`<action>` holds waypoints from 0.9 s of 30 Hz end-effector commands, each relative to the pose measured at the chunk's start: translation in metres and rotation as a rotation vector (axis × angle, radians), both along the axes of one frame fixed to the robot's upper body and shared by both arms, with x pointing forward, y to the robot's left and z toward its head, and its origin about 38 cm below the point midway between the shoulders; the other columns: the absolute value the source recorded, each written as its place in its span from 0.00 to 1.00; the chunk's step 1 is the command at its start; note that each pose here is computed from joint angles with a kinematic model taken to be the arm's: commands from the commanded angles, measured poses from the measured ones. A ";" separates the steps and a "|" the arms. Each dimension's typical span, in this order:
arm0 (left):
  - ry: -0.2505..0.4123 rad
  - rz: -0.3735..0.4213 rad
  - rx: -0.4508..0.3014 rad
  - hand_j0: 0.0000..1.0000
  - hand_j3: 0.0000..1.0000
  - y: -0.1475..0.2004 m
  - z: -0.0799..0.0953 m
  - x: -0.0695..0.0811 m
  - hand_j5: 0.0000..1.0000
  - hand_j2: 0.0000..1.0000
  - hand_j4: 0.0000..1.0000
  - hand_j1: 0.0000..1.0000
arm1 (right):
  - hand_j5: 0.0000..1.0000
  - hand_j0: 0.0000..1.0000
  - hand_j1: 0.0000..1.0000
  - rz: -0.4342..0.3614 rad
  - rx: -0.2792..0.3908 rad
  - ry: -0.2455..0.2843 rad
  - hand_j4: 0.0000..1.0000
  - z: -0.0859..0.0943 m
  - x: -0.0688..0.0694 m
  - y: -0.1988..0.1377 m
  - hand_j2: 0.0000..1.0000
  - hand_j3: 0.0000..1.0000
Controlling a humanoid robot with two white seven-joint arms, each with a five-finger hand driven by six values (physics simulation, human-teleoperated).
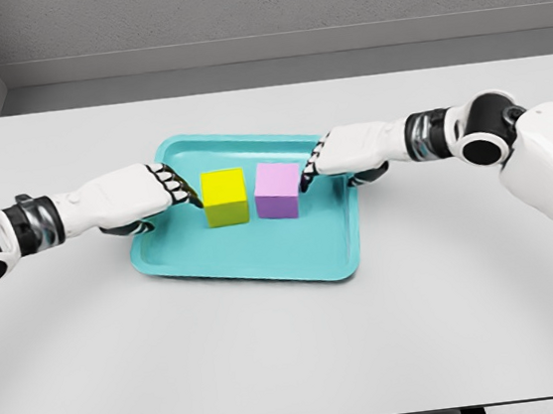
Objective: Push two cubes
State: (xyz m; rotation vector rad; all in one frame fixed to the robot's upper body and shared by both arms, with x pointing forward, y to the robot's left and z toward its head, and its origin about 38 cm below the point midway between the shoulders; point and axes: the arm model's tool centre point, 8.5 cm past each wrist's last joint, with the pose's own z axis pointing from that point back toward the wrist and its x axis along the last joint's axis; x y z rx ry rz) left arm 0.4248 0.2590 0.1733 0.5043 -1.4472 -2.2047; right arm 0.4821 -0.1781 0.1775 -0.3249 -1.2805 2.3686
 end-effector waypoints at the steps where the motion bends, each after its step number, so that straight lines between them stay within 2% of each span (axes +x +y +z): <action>1: 0.000 -0.003 -0.010 0.81 0.81 -0.003 0.000 0.000 0.81 0.81 0.81 0.81 | 0.73 0.73 0.73 -0.007 -0.001 0.009 0.73 -0.005 0.002 0.003 0.73 0.73; 7: 0.008 0.000 0.000 0.82 0.82 -0.002 -0.001 0.000 0.82 0.82 0.82 0.82 | 0.73 0.73 0.73 -0.015 0.001 0.010 0.73 -0.003 0.010 0.010 0.73 0.73; 15: 0.003 -0.006 -0.007 0.82 0.82 -0.006 0.000 0.001 0.82 0.82 0.82 0.82 | 0.73 0.73 0.73 -0.019 -0.013 0.002 0.73 -0.002 0.013 0.010 0.73 0.73; 27: 0.027 0.053 0.018 0.82 0.82 0.017 -0.006 0.007 0.82 0.82 0.82 0.82 | 0.73 0.73 0.73 -0.031 -0.009 0.007 0.73 -0.002 0.019 0.014 0.73 0.73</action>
